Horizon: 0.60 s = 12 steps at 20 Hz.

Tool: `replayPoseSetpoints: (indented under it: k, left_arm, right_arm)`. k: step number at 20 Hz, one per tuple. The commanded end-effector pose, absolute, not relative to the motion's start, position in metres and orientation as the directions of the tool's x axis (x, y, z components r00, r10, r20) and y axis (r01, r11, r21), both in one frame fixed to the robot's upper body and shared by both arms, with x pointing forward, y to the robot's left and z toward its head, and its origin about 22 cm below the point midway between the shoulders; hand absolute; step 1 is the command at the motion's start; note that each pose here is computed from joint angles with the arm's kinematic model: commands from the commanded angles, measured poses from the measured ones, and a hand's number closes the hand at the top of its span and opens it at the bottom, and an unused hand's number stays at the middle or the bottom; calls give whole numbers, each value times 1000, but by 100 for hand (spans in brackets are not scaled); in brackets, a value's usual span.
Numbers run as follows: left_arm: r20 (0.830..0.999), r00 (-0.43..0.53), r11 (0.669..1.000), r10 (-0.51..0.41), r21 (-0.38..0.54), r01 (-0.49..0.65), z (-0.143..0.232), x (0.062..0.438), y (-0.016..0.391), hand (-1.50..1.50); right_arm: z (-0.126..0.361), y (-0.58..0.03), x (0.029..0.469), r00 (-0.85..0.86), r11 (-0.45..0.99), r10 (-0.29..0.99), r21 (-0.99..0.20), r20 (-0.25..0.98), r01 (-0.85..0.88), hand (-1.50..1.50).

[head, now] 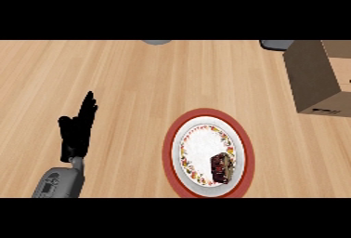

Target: Pick the bell pepper from the plate and place it in the cardboard box

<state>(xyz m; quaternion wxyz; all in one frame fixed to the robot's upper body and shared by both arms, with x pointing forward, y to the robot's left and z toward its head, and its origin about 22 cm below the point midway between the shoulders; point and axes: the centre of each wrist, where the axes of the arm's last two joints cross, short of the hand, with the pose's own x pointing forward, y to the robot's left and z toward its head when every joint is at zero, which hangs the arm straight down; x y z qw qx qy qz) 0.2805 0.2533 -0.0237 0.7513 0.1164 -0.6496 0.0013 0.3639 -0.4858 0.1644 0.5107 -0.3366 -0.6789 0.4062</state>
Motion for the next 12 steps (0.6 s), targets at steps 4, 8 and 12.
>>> replayPoseSetpoints:
  k: [4, 8, 12]
  left_arm:
    - [978, 147, 974, -150, 171, -147, -22, 280, 249, 0]
    - [976, 167, 974, -140, 166, -156, -20, 278, 263, 0]
    - [978, 144, 971, -150, 173, -166, -22, 274, 268, 0]
  right_arm:
    - [137, -473, 377, -286, 624, 740, -780, 609, -46, -150]
    - [143, -478, 377, -368, 741, 604, -668, 707, -69, -150]
    - [149, -490, 372, -366, 876, 402, -469, 839, -112, -150]
